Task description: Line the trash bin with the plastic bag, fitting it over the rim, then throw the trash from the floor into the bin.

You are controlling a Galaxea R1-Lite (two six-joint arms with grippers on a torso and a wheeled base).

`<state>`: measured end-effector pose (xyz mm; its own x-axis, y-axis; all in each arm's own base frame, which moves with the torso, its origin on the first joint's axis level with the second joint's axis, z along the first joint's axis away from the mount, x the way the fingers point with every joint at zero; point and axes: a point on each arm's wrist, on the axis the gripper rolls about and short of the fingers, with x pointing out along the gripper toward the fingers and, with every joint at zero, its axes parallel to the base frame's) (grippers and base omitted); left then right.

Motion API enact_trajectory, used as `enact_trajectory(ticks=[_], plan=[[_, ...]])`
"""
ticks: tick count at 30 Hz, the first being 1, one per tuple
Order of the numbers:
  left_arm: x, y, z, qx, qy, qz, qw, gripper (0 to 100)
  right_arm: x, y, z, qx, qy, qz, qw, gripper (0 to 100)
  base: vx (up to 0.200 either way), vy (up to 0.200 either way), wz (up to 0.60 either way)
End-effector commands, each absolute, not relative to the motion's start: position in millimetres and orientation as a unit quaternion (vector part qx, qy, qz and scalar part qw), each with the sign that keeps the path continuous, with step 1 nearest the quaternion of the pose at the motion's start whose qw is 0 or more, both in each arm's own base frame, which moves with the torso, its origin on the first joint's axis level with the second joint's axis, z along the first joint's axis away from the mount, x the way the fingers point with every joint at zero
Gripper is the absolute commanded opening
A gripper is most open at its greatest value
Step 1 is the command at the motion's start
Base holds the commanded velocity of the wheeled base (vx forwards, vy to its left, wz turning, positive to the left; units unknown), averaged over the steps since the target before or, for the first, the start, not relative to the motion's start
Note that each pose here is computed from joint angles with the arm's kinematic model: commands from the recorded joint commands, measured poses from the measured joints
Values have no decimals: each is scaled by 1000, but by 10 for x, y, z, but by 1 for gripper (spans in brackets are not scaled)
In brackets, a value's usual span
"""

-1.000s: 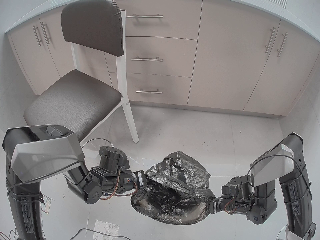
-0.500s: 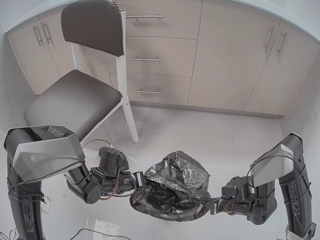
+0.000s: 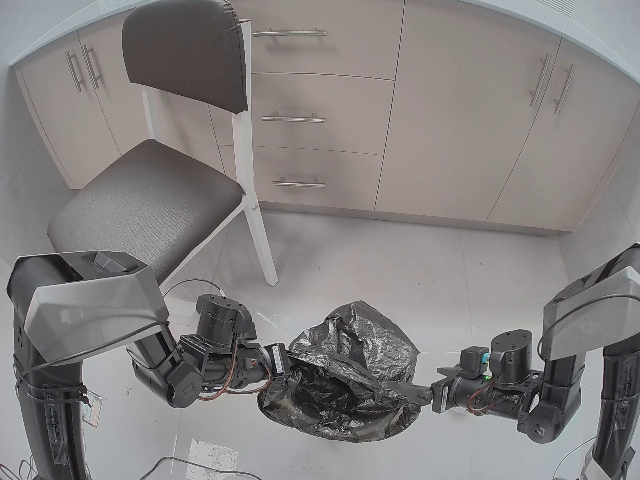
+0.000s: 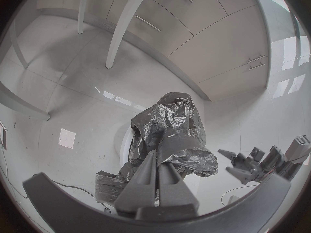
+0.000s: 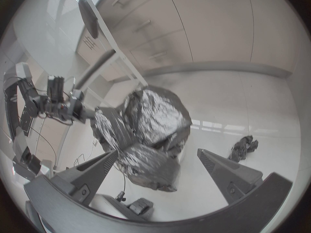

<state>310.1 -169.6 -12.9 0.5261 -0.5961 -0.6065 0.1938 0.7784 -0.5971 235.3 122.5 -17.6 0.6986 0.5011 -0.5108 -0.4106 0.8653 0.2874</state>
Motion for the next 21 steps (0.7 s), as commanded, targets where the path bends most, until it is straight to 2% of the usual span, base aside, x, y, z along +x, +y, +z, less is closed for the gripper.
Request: enact_trajectory(ticks=[1,5,13,21], plan=[[3102,-1693,-125,-237,426,-235,841,0,2547,1320,313,89,190,243,947,100,0,0,0],[3112,-1675,-120,-238,424,-233,842,0,2929,1489,421,64,184,196,961,100,0,0,0],[3096,-1667,-127,-243,410,-240,846,0,3570,1816,896,33,237,191,952,100,0,0,0],[3093,-1665,-129,-244,404,-242,848,0,3919,2027,1083,27,257,194,946,100,0,0,0]])
